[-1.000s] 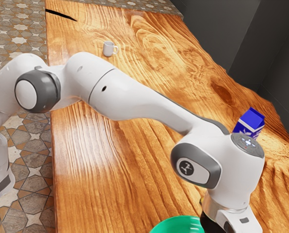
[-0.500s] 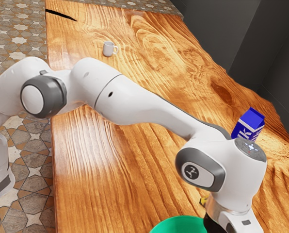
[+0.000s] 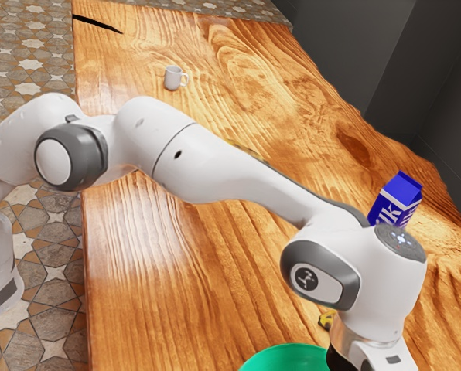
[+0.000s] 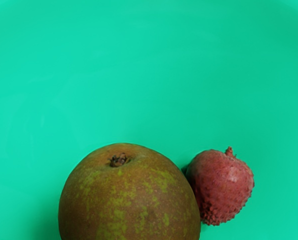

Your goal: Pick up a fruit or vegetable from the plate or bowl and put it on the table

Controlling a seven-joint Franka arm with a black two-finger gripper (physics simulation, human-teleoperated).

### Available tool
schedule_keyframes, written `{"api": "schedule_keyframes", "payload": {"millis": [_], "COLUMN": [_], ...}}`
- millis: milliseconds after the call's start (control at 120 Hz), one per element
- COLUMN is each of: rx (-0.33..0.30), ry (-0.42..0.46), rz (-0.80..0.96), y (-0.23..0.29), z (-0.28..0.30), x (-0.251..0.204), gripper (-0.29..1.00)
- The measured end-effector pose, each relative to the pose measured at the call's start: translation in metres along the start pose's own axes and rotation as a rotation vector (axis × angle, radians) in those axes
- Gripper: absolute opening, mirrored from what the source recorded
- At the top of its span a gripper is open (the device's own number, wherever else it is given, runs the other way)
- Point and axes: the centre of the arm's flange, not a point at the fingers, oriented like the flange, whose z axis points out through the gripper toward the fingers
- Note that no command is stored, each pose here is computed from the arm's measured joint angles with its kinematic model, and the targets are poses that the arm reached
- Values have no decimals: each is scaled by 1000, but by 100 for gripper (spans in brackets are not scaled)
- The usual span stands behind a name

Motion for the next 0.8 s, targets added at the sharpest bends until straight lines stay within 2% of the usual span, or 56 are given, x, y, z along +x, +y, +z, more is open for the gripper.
{"api": "schedule_keyframes", "payload": {"millis": [800], "rx": [-12], "ry": [15], "rz": [8], "y": [-6], "z": [15], "x": [7], "gripper": [70]}}
